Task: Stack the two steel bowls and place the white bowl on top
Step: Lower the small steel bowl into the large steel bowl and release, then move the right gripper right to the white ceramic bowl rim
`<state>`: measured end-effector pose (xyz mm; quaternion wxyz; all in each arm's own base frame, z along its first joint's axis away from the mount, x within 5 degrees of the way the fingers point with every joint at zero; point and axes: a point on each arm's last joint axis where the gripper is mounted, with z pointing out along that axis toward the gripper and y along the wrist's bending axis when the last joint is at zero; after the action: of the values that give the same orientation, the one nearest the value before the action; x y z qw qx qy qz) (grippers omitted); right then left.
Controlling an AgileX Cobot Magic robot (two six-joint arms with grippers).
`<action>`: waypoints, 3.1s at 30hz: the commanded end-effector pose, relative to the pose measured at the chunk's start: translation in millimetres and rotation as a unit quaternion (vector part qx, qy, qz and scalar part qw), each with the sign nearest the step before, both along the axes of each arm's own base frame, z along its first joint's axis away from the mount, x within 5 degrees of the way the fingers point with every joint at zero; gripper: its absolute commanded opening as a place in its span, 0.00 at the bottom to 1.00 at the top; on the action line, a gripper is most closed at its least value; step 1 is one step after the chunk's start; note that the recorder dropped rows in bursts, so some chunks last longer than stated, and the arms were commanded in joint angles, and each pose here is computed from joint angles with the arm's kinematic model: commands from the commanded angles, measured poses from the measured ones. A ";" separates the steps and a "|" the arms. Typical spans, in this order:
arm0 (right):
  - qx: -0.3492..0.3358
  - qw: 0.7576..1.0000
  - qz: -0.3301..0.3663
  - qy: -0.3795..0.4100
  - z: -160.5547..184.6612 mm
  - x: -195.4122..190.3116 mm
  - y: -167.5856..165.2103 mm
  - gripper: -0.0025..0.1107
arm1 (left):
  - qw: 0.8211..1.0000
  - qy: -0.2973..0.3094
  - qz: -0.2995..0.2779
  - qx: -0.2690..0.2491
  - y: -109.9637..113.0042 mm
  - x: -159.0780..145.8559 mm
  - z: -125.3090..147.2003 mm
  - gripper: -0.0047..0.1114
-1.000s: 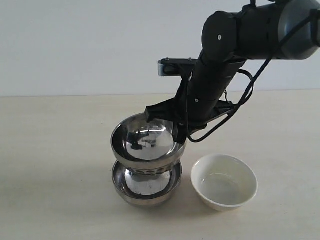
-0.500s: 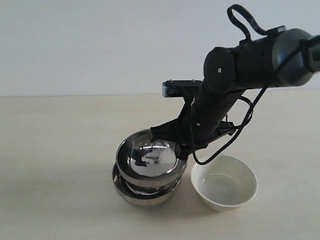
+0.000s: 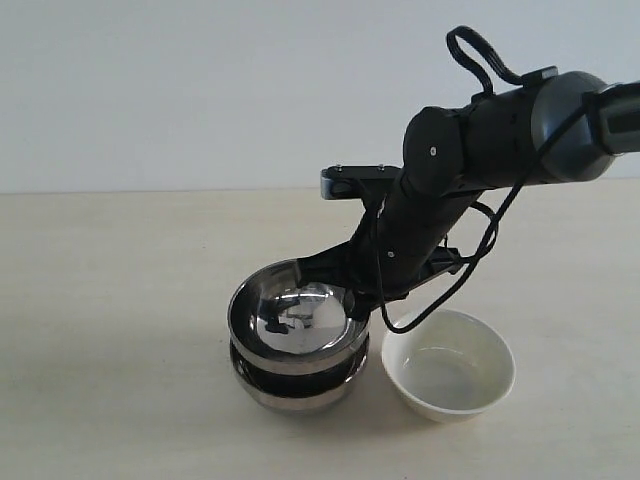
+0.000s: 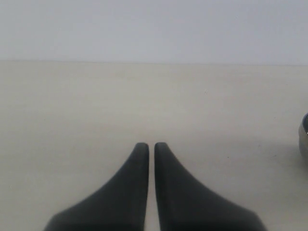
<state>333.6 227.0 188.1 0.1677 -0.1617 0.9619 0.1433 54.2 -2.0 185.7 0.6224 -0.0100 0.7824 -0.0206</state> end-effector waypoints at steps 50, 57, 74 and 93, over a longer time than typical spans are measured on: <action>0.003 0.999 0.038 0.006 11.7 -7.6 -0.2 0.02 | 1.000 -0.004 -0.002 -0.002 -0.2 0.0 -0.2 0.07; 0.005 0.999 0.038 0.010 11.6 -8.3 0.2 0.02 | 1.000 -0.004 -0.002 -0.002 -0.2 0.0 -0.2 0.07; -0.051 0.997 0.038 -0.039 74.6 -29.3 -28.4 0.02 | 1.000 -0.004 -0.002 -0.002 -0.2 0.0 -0.2 0.07; -0.281 0.956 -0.086 -0.007 39.5 -34.8 -77.3 0.64 | 1.000 -0.004 -0.002 -0.002 -0.2 0.0 -0.2 0.07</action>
<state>301.2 156.8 240.7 0.1473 -0.1288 0.9738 -0.1159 54.2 -2.0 185.7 0.6224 -0.0100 0.7824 -0.0206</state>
